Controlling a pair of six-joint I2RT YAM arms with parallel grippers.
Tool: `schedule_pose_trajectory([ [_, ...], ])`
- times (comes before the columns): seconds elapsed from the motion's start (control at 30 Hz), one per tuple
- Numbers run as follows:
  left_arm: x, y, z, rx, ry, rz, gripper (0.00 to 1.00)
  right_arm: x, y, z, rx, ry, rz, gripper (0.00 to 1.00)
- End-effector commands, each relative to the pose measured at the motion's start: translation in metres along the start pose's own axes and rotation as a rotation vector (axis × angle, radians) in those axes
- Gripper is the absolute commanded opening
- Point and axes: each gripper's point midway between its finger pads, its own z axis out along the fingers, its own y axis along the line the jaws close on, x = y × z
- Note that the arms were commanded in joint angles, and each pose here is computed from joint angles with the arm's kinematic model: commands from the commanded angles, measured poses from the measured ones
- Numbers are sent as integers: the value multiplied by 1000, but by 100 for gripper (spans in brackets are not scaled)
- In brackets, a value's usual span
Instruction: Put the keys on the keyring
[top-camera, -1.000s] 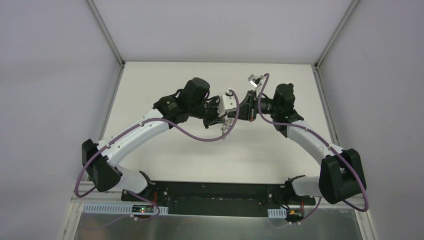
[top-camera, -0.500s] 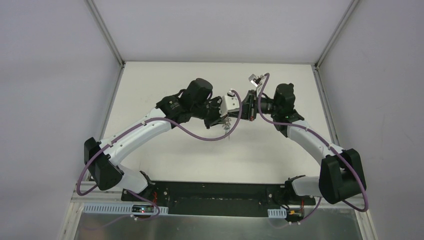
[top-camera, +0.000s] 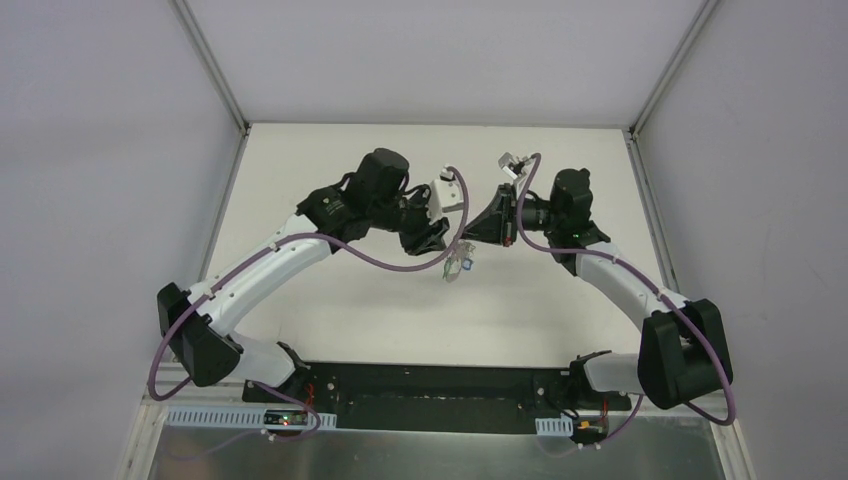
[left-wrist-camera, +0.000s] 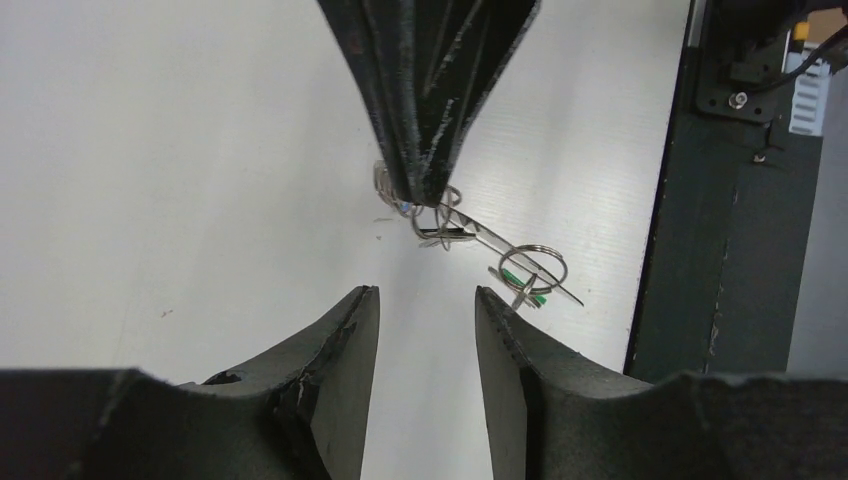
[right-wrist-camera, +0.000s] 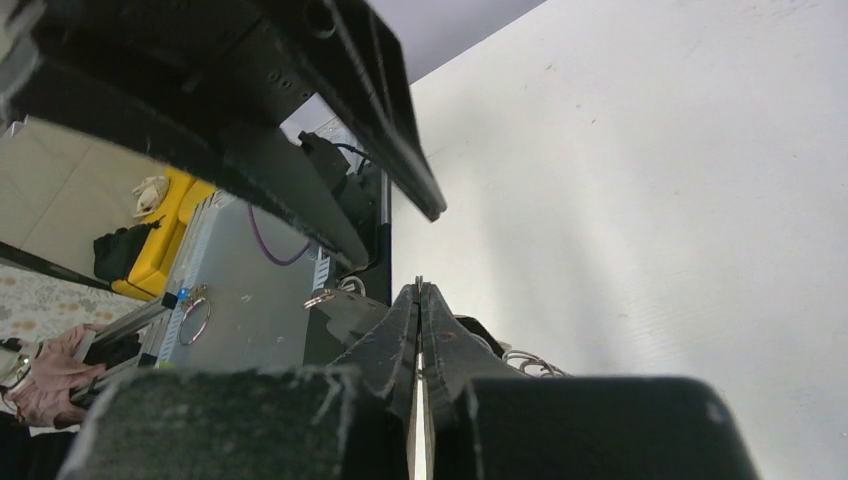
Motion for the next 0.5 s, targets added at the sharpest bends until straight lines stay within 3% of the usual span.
schedule_pose_trajectory([
  [0.0,-25,1,-11,42,-116,-92,40,-8,24,-6,-82,4,-129,0],
  [0.47,-35,-16,14,236,-136,-255,39,-4,28,-6,-99,15,-128,0],
])
